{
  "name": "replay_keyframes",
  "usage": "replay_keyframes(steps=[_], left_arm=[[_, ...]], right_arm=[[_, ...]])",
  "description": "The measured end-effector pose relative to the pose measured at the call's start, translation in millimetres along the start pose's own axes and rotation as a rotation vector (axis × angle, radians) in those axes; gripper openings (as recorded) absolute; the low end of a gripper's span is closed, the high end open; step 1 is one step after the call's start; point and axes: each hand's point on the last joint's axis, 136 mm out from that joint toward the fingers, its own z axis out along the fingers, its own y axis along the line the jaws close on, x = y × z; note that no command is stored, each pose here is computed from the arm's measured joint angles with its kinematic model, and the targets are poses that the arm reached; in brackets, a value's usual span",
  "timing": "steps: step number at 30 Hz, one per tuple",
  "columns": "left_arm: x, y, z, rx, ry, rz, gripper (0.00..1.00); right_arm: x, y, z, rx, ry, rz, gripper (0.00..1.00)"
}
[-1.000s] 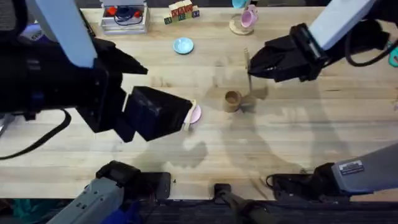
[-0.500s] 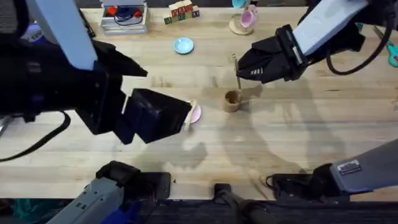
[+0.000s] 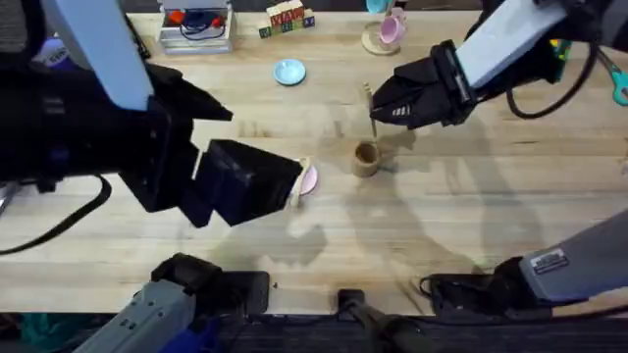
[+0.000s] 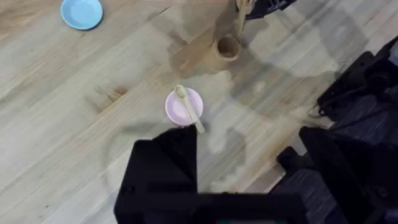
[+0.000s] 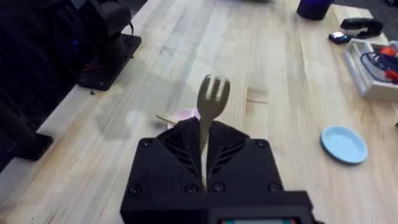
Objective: Pick up a utensil and set it on the pink plate, then put the other utensil in the container.
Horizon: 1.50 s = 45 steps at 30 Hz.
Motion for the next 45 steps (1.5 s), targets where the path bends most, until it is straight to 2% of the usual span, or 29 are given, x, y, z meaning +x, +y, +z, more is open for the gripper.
replay_keyframes(steps=[12,45], left_arm=[[0.0,0.0,0,0.000,0.000,0.000,0.994],[0.6,3.8,0,-0.022,0.004,0.001,0.994]], right_arm=[[41,-13,9,-0.009,-0.039,0.101,0.033],[99,-13,29,-0.056,-0.064,0.257,0.033]])
